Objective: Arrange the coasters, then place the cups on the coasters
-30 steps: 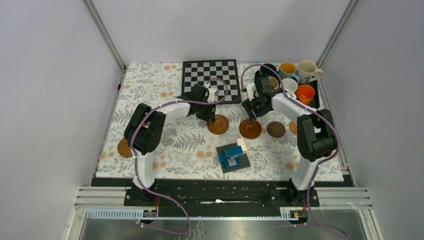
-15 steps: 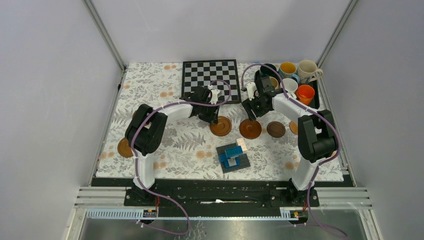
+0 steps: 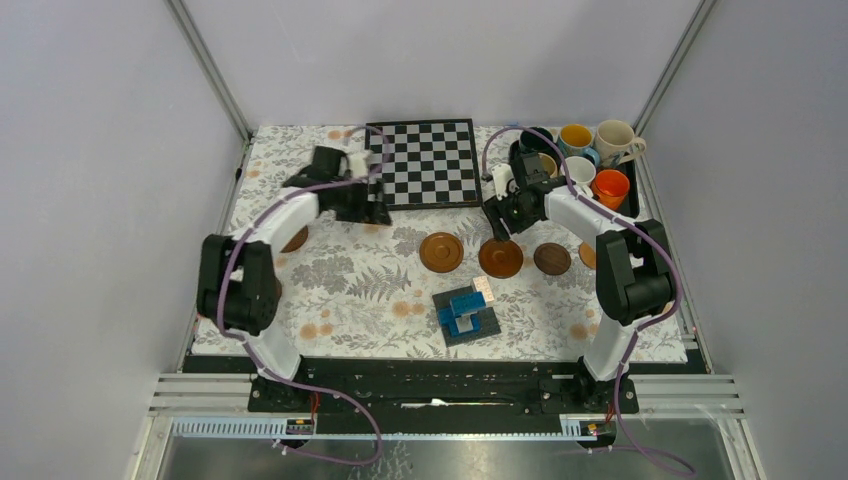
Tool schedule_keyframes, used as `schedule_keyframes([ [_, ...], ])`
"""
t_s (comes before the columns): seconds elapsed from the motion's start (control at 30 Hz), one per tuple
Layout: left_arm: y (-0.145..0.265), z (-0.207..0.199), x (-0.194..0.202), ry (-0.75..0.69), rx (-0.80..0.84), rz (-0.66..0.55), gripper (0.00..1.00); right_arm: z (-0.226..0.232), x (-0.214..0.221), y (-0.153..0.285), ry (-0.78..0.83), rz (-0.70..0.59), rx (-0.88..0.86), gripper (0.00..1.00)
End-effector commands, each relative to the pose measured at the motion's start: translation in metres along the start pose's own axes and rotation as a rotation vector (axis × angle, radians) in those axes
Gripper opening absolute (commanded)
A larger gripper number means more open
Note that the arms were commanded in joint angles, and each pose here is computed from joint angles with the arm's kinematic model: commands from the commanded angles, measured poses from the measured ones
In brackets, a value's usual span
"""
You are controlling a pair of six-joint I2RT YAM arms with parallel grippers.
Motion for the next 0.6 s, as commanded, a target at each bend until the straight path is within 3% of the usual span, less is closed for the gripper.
schedule_keyframes([
  [0.0, 0.056, 0.057, 0.012, 0.119, -0.054, -0.035, 0.84, 0.015, -0.039, 0.022, -0.004, -0.145, -0.088, 0.71],
  [0.3, 0.142, 0.204, 0.06, 0.324, -0.369, -0.08, 0.86, 0.064, -0.063, -0.005, 0.046, -0.142, -0.225, 0.71],
  [0.57, 0.159, 0.265, 0.082, 0.368, -0.474, -0.062, 0.88, 0.108, -0.069, -0.039, 0.145, -0.099, -0.288, 0.71],
])
Point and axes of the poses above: each gripper's point midway between its finger pads, its own y axis back along the fingers, its own z axis along the line the jaws close on, x = y × z, the point moved 2 cm from there along y, back along the fingers, and after that the axes turned 9 degrees about -y, right-handed, at the moved point
